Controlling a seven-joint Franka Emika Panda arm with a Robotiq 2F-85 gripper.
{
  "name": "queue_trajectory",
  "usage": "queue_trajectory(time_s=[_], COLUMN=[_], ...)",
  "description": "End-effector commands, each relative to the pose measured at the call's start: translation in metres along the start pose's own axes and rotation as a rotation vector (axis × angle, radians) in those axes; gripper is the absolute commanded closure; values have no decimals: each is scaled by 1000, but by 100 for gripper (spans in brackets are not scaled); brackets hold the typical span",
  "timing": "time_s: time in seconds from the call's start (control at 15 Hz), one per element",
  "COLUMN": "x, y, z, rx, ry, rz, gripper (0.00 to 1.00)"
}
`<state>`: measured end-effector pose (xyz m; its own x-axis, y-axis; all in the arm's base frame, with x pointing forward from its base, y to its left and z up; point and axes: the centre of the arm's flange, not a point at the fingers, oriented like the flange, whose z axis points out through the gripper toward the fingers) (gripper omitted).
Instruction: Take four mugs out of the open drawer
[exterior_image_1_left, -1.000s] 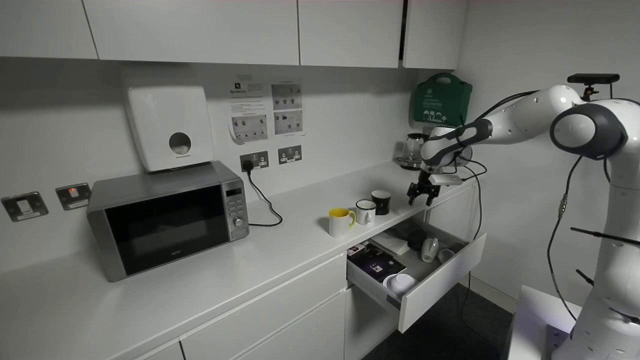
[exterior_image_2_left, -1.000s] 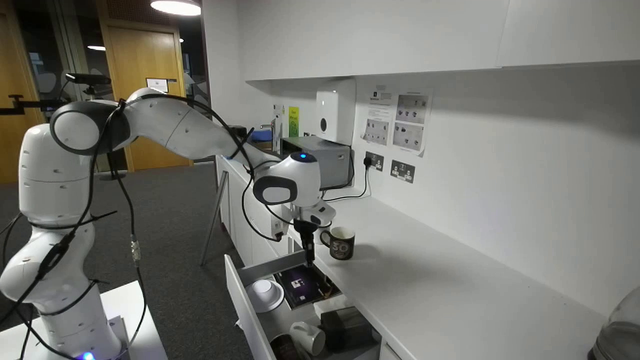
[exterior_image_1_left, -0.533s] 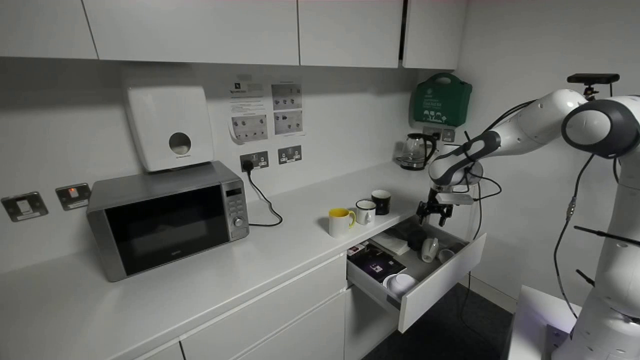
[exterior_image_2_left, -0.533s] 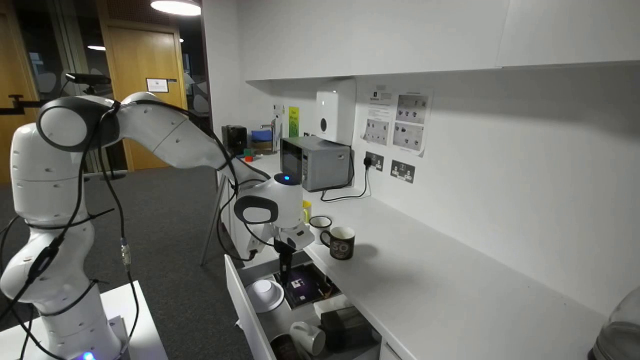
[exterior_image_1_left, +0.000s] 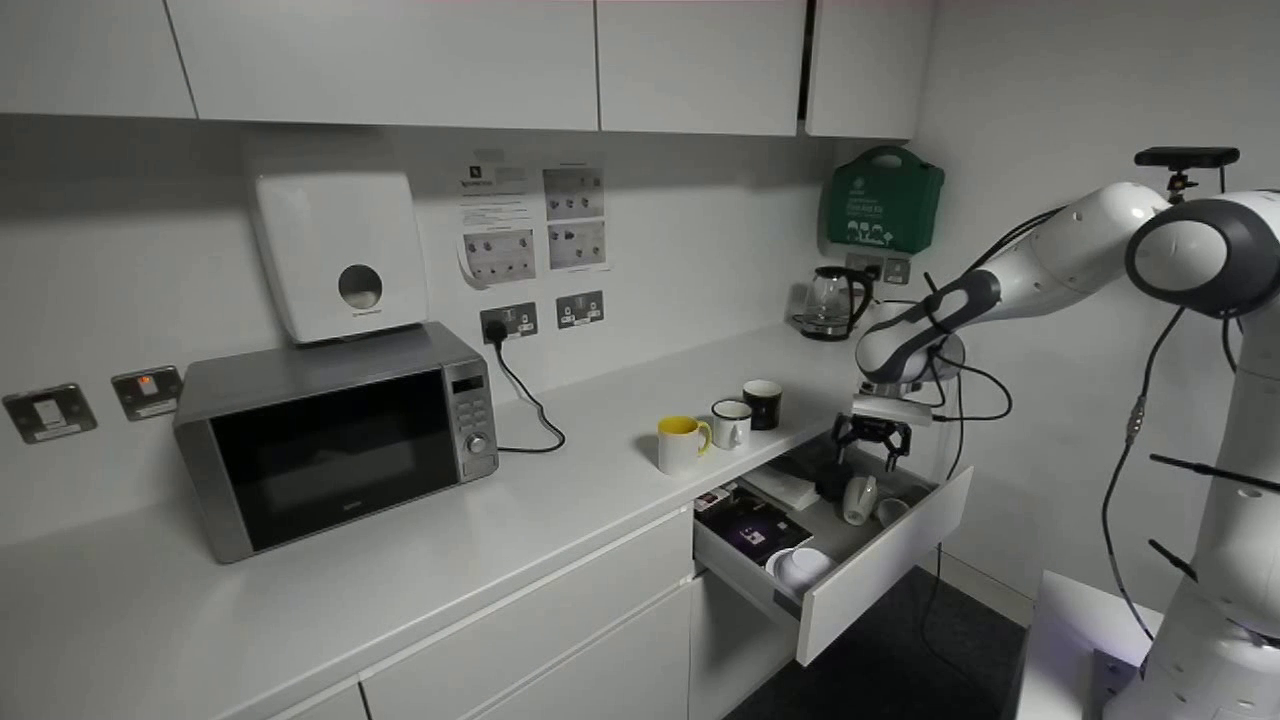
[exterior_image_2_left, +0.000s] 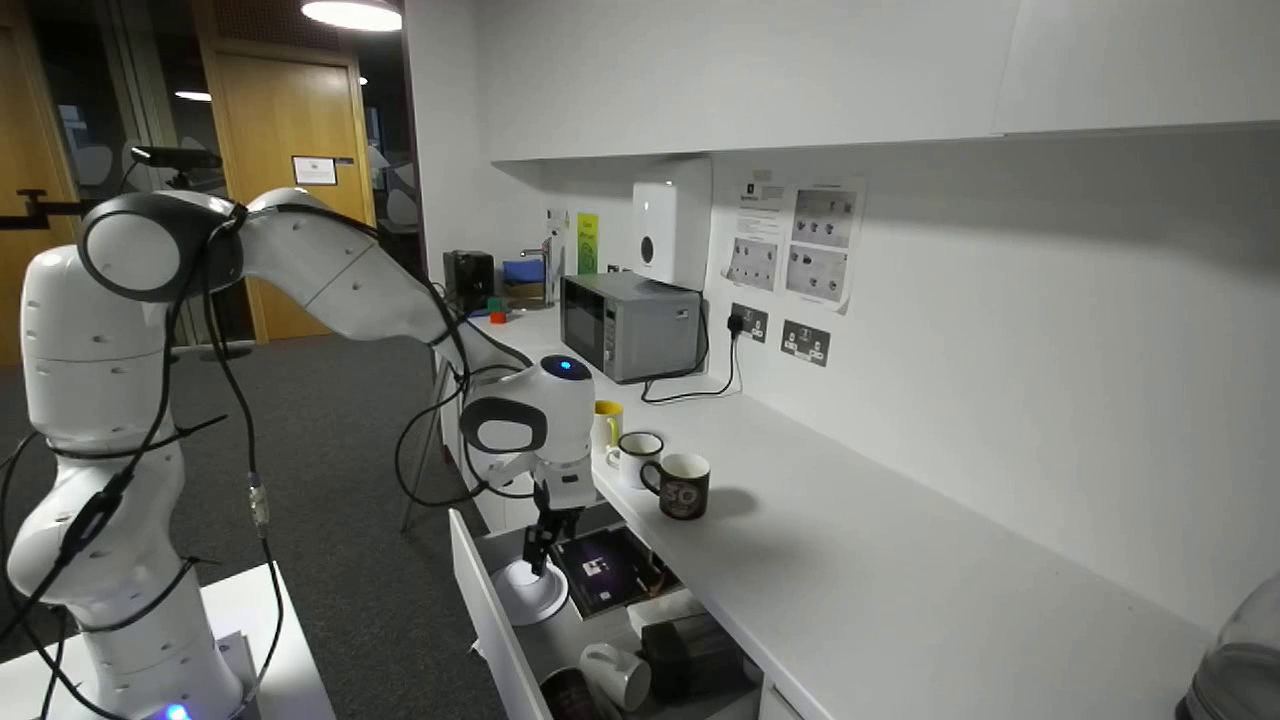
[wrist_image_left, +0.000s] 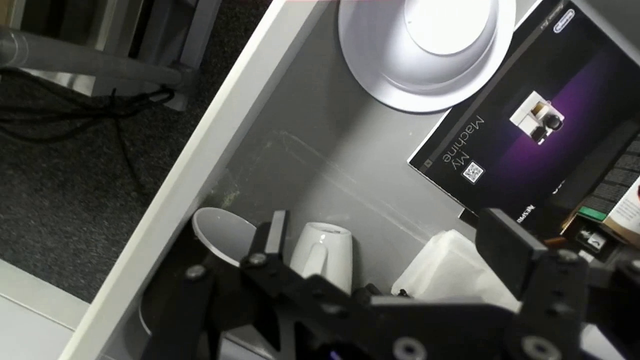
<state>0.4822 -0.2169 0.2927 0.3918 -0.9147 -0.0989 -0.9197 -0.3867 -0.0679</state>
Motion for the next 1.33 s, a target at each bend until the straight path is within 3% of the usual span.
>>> queue_trajectory(time_s=[0.0,0.2,0.47,0.87,1.27], x=[-5,2,10,18,25], y=[-4,-5,-4,-17,-29], z=[4,13,28,42,52], rx=[-17,-47,-109,-213,-212], ry=[9,33,95,222,286], rz=[203,333,364,290,199], gripper=[0,0,0,0,0])
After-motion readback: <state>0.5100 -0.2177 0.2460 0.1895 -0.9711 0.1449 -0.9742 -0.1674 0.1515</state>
